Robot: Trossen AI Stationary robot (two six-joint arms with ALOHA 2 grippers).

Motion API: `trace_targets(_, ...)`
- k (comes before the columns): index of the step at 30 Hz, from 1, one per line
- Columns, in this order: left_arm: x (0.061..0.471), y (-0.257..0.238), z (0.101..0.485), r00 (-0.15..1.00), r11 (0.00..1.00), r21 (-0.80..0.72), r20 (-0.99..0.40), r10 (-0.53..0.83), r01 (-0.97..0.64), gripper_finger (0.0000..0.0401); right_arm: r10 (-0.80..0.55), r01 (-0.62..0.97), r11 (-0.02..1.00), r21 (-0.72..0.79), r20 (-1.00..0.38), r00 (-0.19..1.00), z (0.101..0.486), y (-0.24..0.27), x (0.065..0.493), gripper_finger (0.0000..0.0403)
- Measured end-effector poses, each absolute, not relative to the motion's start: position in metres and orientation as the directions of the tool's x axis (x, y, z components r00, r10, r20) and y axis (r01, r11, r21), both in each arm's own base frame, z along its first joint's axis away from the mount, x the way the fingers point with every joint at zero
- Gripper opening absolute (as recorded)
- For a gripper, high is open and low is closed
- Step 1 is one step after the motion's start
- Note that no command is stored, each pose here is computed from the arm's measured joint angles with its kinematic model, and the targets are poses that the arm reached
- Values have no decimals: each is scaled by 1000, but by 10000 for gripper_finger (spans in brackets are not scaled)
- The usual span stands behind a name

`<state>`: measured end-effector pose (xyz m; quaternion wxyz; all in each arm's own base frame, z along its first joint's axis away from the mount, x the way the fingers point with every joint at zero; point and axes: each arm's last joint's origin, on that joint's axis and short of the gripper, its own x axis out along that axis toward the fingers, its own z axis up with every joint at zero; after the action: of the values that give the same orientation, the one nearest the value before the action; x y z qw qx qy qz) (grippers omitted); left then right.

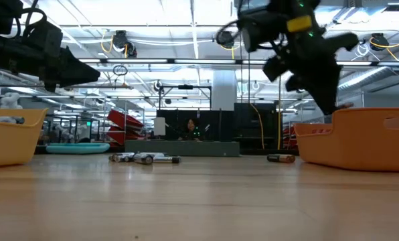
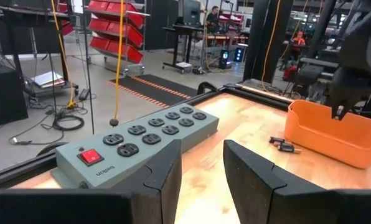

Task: Sort batteries
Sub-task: Put the black battery into the orange bin

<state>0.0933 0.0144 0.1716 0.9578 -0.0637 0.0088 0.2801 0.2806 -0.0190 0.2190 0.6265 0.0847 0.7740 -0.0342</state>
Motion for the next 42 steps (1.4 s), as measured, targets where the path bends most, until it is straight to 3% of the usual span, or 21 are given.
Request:
trace_targets(3,93,14,173,844,835,-128,-35,535,-535,127,68,250,968,26,-985,-160,206,-23,273,23)
trace_targets(7,94,14,174,844,835,-130,-28,535,-534,127,65,272,962,24,-988,-141,196,-25,267,76)
trace_targets(13,94,14,174,844,835,-132,-26,535,-534,127,-43,260,962,-88,-984,-174,214,-33,269,153)
trace_targets(20,94,14,175,844,836,-133,-22,535,-533,127,-130,206,974,-100,-982,140,247,-42,306,181)
trace_targets(23,94,14,174,844,835,-131,-25,535,-534,127,-156,131,982,-132,-970,187,246,-42,320,182)
trace_targets(31,93,14,174,844,836,-120,-33,535,-535,127,-65,-134,987,-86,-986,152,210,-41,342,190)
trace_targets(42,93,14,174,844,835,-127,-33,536,-535,127,-121,-451,888,-92,-992,-36,169,-29,348,268)
